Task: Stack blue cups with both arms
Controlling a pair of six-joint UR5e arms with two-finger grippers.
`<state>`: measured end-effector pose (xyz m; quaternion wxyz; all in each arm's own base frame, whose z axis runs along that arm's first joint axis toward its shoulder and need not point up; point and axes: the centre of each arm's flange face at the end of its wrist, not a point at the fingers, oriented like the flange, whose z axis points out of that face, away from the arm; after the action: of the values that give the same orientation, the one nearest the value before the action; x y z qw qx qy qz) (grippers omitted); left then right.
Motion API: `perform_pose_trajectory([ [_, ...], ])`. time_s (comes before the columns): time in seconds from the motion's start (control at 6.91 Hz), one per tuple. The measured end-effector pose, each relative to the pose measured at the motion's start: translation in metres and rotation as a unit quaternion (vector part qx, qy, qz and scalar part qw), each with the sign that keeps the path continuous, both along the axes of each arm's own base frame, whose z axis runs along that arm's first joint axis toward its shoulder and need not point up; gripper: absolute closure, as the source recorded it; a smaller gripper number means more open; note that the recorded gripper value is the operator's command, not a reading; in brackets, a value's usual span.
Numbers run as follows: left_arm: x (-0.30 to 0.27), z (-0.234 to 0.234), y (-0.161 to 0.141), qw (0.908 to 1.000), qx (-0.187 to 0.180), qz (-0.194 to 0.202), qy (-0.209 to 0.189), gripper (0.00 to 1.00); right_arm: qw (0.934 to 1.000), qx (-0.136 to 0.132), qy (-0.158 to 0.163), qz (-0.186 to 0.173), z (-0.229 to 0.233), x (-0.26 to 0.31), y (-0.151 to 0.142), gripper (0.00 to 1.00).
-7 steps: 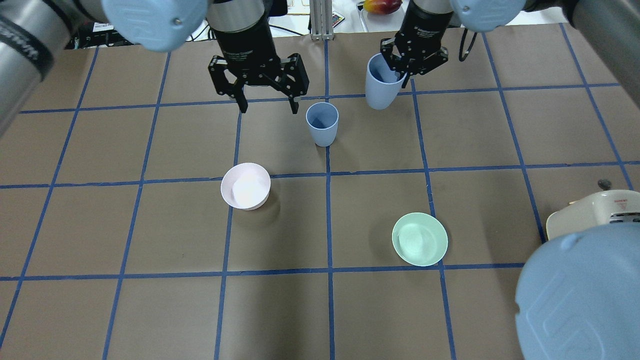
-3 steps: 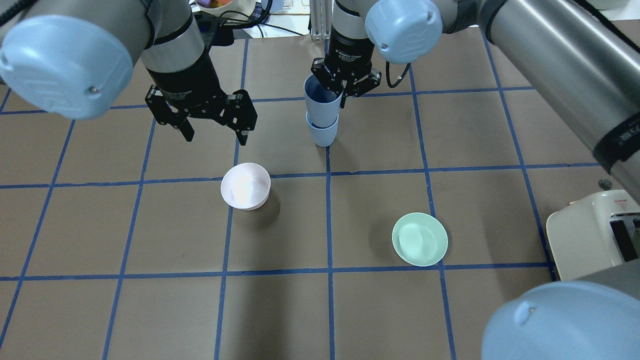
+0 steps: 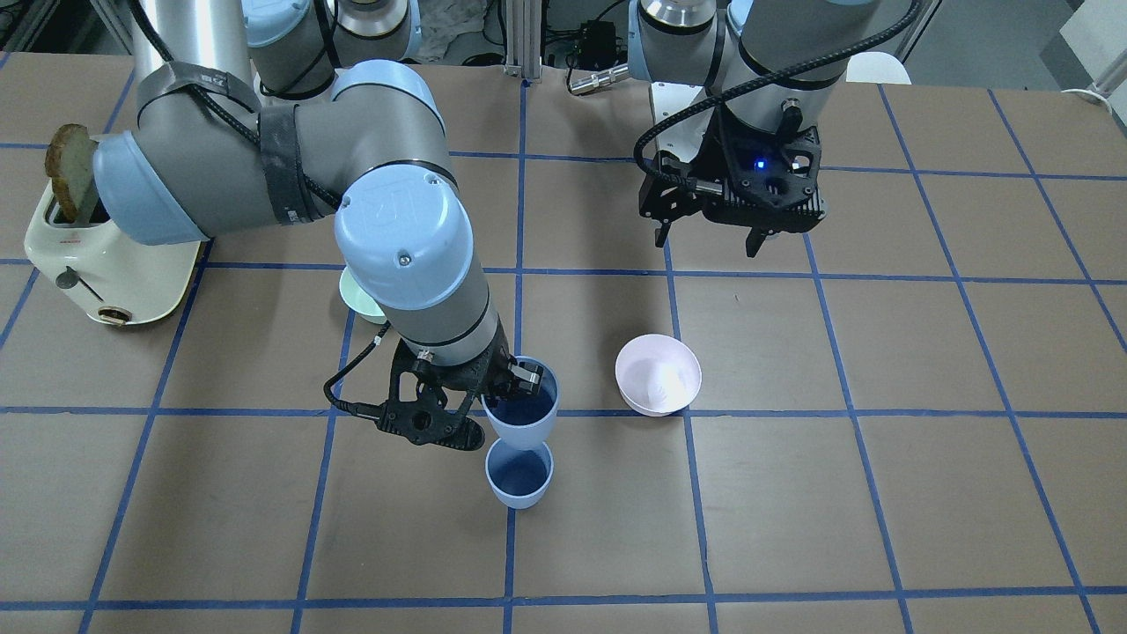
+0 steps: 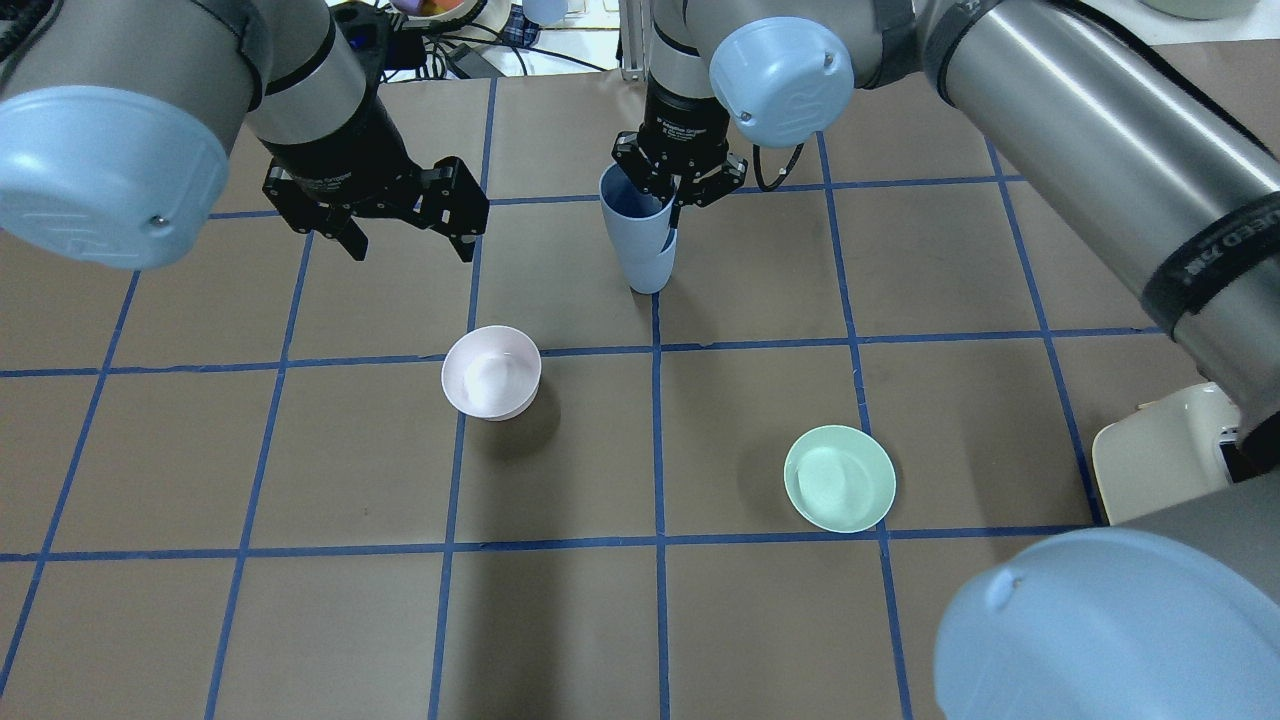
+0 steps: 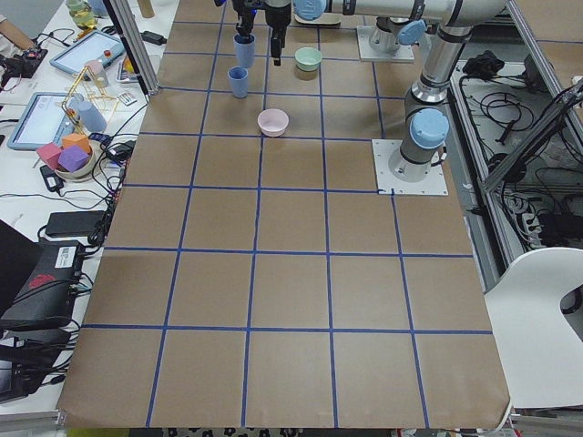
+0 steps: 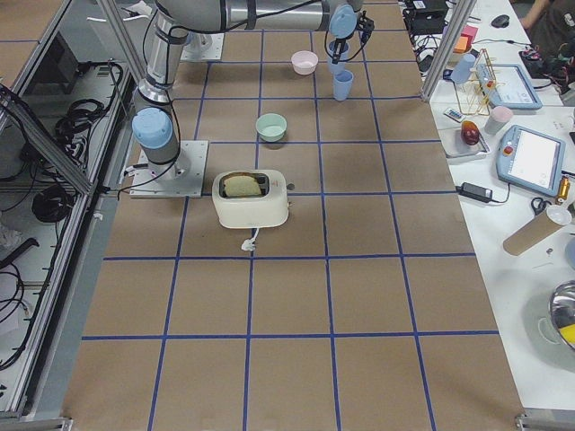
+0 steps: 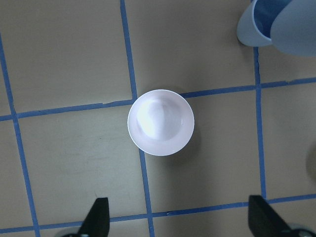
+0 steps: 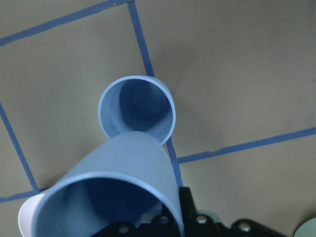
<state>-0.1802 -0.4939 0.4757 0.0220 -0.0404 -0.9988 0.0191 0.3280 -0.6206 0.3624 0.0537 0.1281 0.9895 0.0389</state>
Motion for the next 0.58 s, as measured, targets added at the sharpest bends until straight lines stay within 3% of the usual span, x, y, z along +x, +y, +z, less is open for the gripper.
perform_pose_trajectory([
  [0.58, 0.001, 0.001, -0.001, 1.0000, -0.004, 0.003, 0.004, 0.00, 1.0000, 0.003, 0.004, 0.000, -0.021, 0.003, -0.010, 1.00],
])
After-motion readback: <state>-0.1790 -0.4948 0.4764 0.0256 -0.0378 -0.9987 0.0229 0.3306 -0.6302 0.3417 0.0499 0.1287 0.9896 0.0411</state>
